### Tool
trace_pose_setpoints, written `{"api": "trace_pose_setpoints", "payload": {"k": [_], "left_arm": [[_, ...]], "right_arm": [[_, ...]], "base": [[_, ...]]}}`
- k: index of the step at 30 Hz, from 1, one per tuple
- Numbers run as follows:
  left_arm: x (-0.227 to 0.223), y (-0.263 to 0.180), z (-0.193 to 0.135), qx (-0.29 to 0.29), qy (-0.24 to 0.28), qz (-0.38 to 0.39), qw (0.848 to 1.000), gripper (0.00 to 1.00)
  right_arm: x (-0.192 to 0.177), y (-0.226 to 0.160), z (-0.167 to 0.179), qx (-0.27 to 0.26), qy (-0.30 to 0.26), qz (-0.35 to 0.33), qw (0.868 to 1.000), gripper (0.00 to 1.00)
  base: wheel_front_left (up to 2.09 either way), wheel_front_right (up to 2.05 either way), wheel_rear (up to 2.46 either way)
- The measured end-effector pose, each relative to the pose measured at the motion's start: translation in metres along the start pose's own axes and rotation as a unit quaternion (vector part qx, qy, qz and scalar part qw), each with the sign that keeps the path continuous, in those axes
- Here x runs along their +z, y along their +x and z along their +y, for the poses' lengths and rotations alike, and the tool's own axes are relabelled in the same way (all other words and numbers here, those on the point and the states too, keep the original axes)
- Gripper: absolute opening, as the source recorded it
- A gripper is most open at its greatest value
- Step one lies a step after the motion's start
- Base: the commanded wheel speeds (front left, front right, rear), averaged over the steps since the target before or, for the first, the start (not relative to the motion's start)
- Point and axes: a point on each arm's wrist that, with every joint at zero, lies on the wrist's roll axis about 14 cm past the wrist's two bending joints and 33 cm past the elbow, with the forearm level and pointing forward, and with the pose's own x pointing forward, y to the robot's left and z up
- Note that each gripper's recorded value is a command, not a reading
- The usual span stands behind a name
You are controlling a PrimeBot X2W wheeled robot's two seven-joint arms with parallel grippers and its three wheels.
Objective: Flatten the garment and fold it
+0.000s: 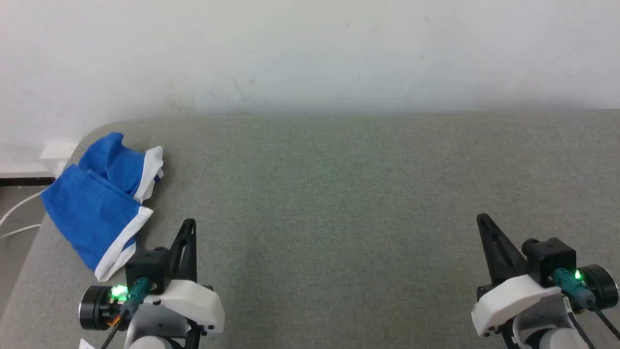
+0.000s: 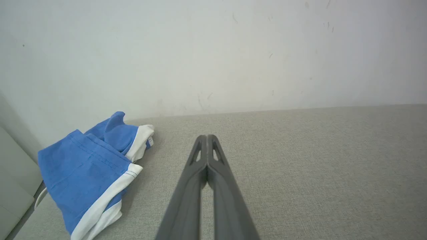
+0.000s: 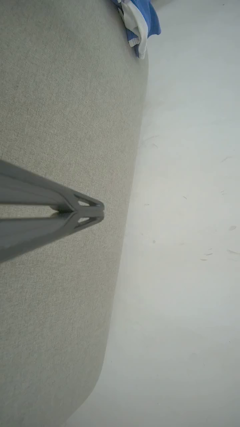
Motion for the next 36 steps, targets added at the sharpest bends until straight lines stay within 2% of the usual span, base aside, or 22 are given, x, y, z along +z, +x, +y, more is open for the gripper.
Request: {"api": "trace_pose_setpoints", "payload": {"k": [36], "left_arm": [[0.0000, 0.0000, 0.0000, 0.000, 0.000, 0.000, 1.000, 0.00]], "right_arm": [[0.0000, 0.0000, -0.0001, 0.000, 0.000, 0.000, 1.000, 0.00]], "base": [[0.00, 0.00, 0.00]]}}
